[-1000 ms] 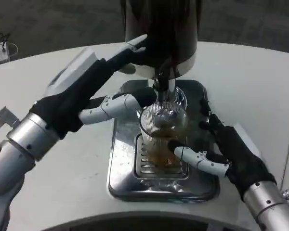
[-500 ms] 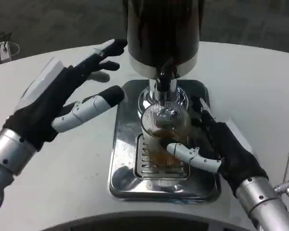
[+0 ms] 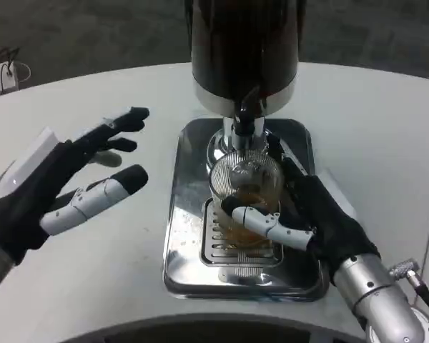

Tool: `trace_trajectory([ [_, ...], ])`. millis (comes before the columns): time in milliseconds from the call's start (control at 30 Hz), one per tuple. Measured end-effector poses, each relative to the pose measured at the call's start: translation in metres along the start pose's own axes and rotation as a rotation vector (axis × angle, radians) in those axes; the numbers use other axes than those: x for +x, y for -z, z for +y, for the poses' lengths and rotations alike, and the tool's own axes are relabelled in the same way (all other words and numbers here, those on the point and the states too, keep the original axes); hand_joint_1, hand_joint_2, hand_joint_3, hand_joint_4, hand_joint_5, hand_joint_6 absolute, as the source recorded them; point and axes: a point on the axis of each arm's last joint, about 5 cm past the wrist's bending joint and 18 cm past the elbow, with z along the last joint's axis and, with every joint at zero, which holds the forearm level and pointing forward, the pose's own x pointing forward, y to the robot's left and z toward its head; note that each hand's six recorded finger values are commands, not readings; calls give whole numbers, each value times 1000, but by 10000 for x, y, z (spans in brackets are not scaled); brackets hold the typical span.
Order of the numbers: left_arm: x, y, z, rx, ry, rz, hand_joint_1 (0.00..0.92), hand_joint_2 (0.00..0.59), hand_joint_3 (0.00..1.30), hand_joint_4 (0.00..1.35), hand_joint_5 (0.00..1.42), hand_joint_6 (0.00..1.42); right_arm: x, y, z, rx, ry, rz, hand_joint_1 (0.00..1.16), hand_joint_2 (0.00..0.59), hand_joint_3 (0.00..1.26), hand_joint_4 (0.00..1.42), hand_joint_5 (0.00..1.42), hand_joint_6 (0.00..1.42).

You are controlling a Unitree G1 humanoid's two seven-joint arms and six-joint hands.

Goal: Grasp the cup under the faucet to collect the drink, then remove the cup.

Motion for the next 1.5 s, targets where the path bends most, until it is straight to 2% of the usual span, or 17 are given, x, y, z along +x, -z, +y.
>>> trace_trajectory([
  [267,-79,42,5,6,14,46,0,81,172,157,244,329,13,2,42,-5,0,-14,741,237,0,27,111,110],
  [600,-128,45,-10,7,37,80,0,77,172,163,249,331,20,22,81,-26,29,-16,747,233,0,23,119,100],
  [1000,-150,33,-19,6,50,96,0,77,177,167,250,321,33,44,211,26,98,-31,764,233,0,34,133,110],
  [1133,-151,36,-16,7,51,98,0,77,181,173,251,319,34,49,246,36,105,-41,768,231,0,34,133,110],
  [1300,-155,40,8,19,60,105,0,76,191,177,263,318,27,91,285,42,111,-31,775,226,0,17,133,110],
  [1500,-155,42,12,19,62,111,0,76,203,187,266,317,26,103,314,49,128,-43,778,224,0,6,133,111],
])
